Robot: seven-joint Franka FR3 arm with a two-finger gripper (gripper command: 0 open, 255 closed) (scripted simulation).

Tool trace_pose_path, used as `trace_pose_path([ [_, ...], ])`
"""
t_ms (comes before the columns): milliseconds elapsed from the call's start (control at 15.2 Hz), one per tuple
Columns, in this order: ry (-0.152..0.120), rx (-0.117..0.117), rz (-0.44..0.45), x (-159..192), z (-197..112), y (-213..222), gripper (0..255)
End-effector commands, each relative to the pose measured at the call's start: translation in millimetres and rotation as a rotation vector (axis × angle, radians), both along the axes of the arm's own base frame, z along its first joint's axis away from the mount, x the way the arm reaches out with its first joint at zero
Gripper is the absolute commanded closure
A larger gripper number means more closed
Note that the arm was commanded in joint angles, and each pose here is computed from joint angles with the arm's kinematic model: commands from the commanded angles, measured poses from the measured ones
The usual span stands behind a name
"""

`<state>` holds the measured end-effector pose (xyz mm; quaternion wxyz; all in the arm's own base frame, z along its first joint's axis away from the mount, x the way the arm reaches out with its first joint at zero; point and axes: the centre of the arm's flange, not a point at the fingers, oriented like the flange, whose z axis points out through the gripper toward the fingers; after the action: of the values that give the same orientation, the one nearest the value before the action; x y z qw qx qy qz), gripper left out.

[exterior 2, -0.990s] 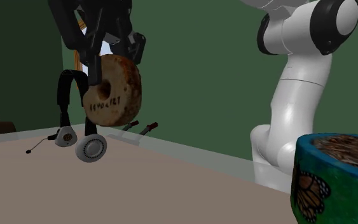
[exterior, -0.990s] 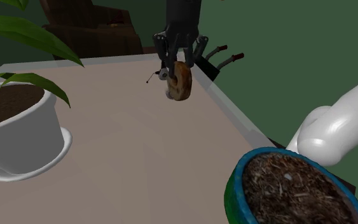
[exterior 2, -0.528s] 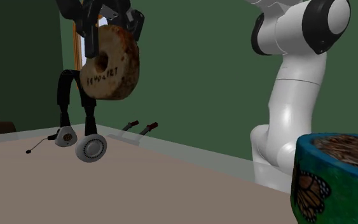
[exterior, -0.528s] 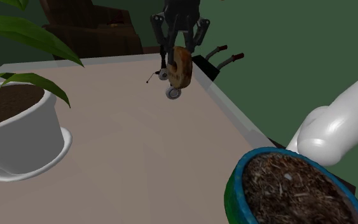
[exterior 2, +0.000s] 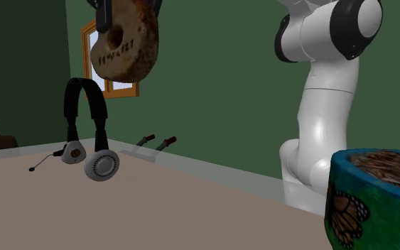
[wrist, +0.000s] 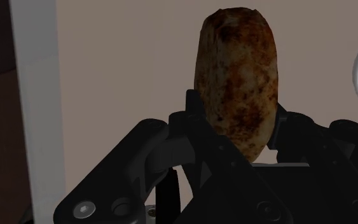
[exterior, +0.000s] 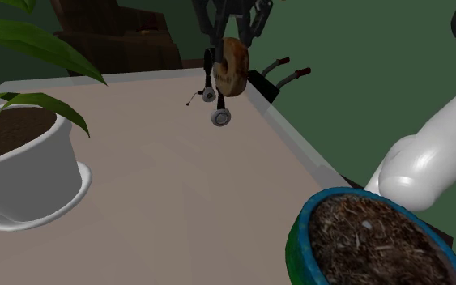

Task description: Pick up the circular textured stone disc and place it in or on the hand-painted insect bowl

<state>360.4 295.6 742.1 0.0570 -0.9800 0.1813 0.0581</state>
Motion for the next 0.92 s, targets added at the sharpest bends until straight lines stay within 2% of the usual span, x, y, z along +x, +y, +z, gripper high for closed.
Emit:
trace_pose_path([
  [0,0.000,0.000,0.000,-21.8,3.4,2.4,255],
  [858,0.000,0.000,0.000,-191.3,16.0,25.7,255],
])
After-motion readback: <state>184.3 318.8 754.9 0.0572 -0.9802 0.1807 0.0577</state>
